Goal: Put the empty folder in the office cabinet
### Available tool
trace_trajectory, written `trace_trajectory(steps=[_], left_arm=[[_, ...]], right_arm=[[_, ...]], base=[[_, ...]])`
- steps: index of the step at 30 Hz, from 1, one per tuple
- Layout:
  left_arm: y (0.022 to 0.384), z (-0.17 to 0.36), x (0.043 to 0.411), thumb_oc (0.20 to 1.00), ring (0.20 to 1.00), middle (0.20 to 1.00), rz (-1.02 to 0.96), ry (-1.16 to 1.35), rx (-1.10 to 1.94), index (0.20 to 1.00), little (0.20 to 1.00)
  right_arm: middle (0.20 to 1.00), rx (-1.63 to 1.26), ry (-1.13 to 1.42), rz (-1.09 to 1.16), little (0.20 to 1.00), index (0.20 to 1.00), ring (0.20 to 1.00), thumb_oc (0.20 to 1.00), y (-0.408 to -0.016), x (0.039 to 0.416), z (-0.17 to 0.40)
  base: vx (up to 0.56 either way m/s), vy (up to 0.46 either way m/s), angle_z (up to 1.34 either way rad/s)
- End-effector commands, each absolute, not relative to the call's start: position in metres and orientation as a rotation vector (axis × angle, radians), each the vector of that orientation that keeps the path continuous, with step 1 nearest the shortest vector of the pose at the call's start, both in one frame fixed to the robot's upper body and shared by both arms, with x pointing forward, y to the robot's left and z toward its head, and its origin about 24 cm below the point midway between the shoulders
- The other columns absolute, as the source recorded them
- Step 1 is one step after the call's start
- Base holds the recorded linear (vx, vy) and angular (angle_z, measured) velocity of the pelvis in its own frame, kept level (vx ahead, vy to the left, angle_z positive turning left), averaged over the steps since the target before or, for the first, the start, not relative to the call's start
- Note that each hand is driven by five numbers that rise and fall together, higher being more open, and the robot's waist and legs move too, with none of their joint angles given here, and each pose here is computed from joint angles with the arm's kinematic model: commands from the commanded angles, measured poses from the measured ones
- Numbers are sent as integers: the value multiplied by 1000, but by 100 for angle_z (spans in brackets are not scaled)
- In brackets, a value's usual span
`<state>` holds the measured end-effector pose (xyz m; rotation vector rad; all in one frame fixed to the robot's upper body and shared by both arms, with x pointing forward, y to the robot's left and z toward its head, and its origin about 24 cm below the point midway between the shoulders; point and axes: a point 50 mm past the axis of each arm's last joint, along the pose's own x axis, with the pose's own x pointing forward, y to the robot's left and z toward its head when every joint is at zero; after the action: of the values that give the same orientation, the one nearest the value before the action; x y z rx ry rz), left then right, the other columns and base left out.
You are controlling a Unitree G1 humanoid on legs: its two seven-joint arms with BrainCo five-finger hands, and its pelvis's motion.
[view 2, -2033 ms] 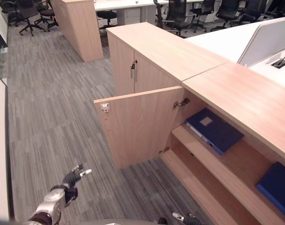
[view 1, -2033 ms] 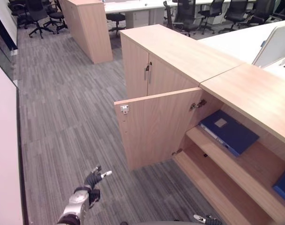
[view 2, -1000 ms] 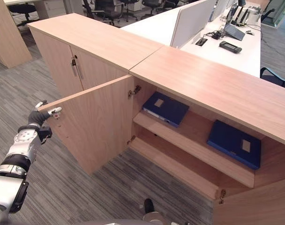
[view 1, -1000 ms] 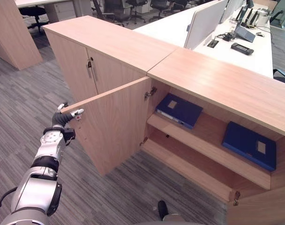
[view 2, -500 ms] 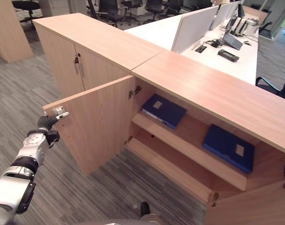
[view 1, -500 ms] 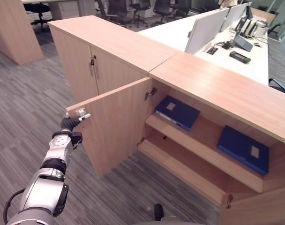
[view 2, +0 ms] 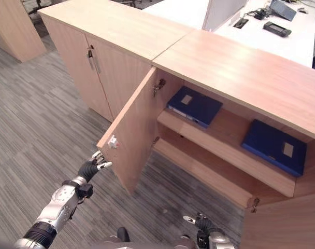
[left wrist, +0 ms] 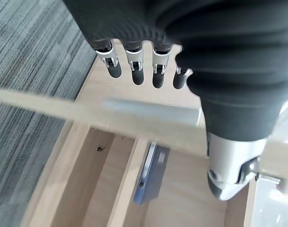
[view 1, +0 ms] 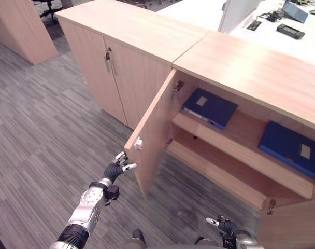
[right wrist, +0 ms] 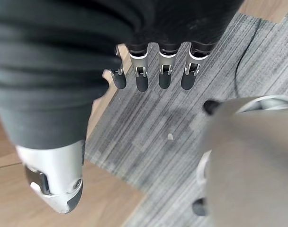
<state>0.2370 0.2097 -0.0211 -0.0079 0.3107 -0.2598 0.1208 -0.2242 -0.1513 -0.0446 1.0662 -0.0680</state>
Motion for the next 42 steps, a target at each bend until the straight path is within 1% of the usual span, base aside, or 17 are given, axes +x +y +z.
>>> trace_trajectory(steps=[1,4,6,7,13,18,23,27,30,34,35,38,39,42], left_arm=[[179,6,253,1000,1000,1000,-421,165,-72,1000,1000],[170,10,245,1000,1000,1000,-522,166,-109,1000,1000],[168,12,244,1000,1000,1000,-549,163,-104,1000,1000],[164,13,243,1000,1000,1000,-567,156,-113,1000,1000],[153,13,246,1000,1000,1000,-563,134,-136,1000,1000],[139,19,259,1000,1000,1000,-532,92,-167,1000,1000],[118,34,276,1000,1000,1000,-507,9,-227,1000,1000],[117,41,285,1000,1000,1000,-494,-18,-202,1000,1000],[135,41,299,1000,1000,1000,-397,-17,-151,1000,1000],[168,39,312,1000,1000,1000,-262,10,-50,1000,1000],[186,41,318,1000,1000,1000,-198,21,2,1000,1000],[215,49,328,1000,1000,1000,-97,23,43,1000,1000],[235,59,333,1000,1000,1000,-41,16,67,1000,1000],[264,76,339,1000,1000,1000,42,-3,105,1000,1000]], right_arm=[[1000,-103,1108,-67,1000,1000,1000,1000,-233,104,-154],[1000,-136,1136,-75,1000,1000,1000,1000,-243,98,-154],[1000,-145,1145,-79,1000,1000,1000,1000,-246,96,-154],[1000,-169,1164,-93,1000,1000,1000,1000,-256,91,-153],[1000,-197,1201,-128,1000,1000,1000,1000,-271,78,-151],[1000,-190,1224,-163,1000,1000,1000,1000,-278,66,-151],[1000,-247,1227,-180,1000,1000,1000,1000,-288,73,-147],[1000,-262,1197,-179,1000,1000,1000,1000,-291,84,-144],[1000,-263,1160,-150,1000,1000,1000,1000,-285,96,-143],[1000,-253,1179,-90,1000,1000,1000,1000,-272,90,-148],[1000,-238,1190,-71,1000,1000,1000,1000,-266,84,-151],[1000,-207,1205,-43,1000,1000,1000,1000,-255,78,-156],[1000,-202,1223,-36,1000,1000,1000,1000,-253,73,-157],[1000,-184,1224,-33,1000,1000,1000,1000,-250,73,-158]], base=[[3,-140,-27],[-11,-159,-20],[-2,-149,-17],[4,-175,-24],[-12,-125,-15],[-5,-161,-22],[85,-62,-86],[151,-23,-66],[213,11,-149],[238,111,-80],[287,173,-64],[212,181,-71],[169,207,-84],[82,158,-60]])
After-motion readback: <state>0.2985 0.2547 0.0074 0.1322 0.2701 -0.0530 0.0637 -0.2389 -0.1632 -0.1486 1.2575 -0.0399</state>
